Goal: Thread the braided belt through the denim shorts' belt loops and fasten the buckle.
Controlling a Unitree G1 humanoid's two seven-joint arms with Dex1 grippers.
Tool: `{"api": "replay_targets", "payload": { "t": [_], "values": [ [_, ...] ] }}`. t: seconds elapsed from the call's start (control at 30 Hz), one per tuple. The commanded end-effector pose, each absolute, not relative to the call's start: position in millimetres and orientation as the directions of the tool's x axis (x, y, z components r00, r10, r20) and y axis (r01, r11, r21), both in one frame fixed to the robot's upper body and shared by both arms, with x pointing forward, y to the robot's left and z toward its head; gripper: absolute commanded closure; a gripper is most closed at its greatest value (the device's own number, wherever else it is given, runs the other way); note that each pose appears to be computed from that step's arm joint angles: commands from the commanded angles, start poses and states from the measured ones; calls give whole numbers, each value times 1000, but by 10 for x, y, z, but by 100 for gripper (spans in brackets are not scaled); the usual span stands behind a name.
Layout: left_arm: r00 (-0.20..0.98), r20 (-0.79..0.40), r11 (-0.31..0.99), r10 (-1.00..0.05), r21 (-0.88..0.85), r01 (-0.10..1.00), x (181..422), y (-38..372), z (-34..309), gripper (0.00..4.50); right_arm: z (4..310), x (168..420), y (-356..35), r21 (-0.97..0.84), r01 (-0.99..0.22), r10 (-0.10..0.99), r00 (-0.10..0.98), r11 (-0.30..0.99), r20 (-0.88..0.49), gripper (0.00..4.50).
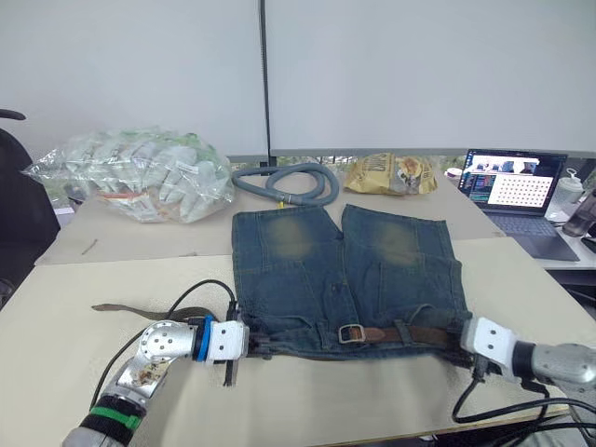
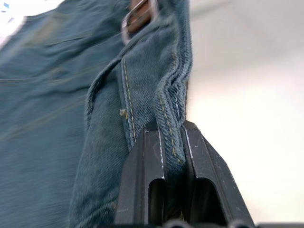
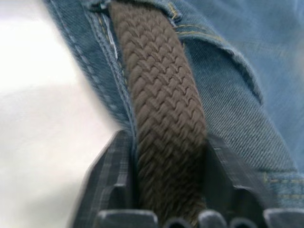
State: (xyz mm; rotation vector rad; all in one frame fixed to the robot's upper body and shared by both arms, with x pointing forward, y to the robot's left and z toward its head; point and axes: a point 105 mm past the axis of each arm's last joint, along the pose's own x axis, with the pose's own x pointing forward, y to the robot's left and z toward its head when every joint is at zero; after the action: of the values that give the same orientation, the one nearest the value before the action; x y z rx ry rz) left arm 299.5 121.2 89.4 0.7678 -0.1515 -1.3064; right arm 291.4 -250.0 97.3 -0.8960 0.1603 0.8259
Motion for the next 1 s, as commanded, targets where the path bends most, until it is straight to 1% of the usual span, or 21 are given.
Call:
{"api": "replay_targets", "payload": {
  "t": [0.03, 0.1, 0.17, 0.3, 0.33, 0.43, 0.5, 0.53, 0.57, 0.63, 0.73, 0.8, 0.93, 1.0],
  "values": [
    [452, -273, 184, -849, 651, 737, 3295, 1361, 969, 450, 1081, 3164, -2492, -736, -597, 538, 753, 318, -379, 394],
    [515, -269, 214, -814, 686, 695, 3441, 1406, 982, 450, 1098, 3317, -2445, -755, -575, 534, 765, 314, -361, 447],
    [580, -267, 245, -769, 715, 654, 3607, 1459, 997, 450, 1129, 3485, -2384, -765, -553, 530, 779, 330, -335, 450],
    [689, -252, 295, -680, 766, 571, 3882, 1563, 1051, 450, 1204, 3717, -2324, -769, -510, 510, 812, 386, -282, 450],
    [705, -243, 308, -666, 771, 557, 3925, 1579, 1065, 450, 1222, 3750, -2325, -769, -499, 505, 820, 400, -270, 450],
    [695, -208, 323, -688, 770, 551, 3938, 1536, 1106, 450, 1228, 3765, -2316, -775, -502, 513, 814, 384, -274, 450],
    [638, -218, 276, -738, 766, 581, 3821, 1504, 1075, 450, 1227, 3675, -2378, -781, -513, 521, 803, 356, -290, 450],
    [578, -233, 234, -782, 750, 618, 3691, 1488, 1036, 450, 1223, 3571, -2425, -784, -529, 535, 786, 324, -310, 450],
    [543, -230, 204, -808, 755, 623, 3588, 1507, 1031, 450, 1228, 3455, -2448, -782, -548, 560, 764, 298, -322, 450],
    [488, -228, 171, -843, 745, 644, 3432, 1539, 1025, 450, 1201, 3259, -2445, -765, -594, 605, 712, 250, -356, 450],
    [431, -249, 136, -867, 714, 687, 3289, 1573, 989, 450, 1113, 3047, -2425, -713, -669, 645, 643, 210, -414, 450],
    [372, -307, 91, -876, 653, 752, 3160, 1605, 872, 450, 1026, 2953, -2449, -659, -707, 644, 634, 257, -429, 450],
    [277, -331, 49, -902, 558, 828, 3017, 1541, 825, 450, 1022, 2932, -2454, -632, -713, 643, 642, 303, -417, 450],
    [244, -316, 57, -917, 502, 863, 2981, 1496, 864, 450, 1069, 2912, -2452, -595, -736, 662, 625, 323, -413, 345]
  ]
}}
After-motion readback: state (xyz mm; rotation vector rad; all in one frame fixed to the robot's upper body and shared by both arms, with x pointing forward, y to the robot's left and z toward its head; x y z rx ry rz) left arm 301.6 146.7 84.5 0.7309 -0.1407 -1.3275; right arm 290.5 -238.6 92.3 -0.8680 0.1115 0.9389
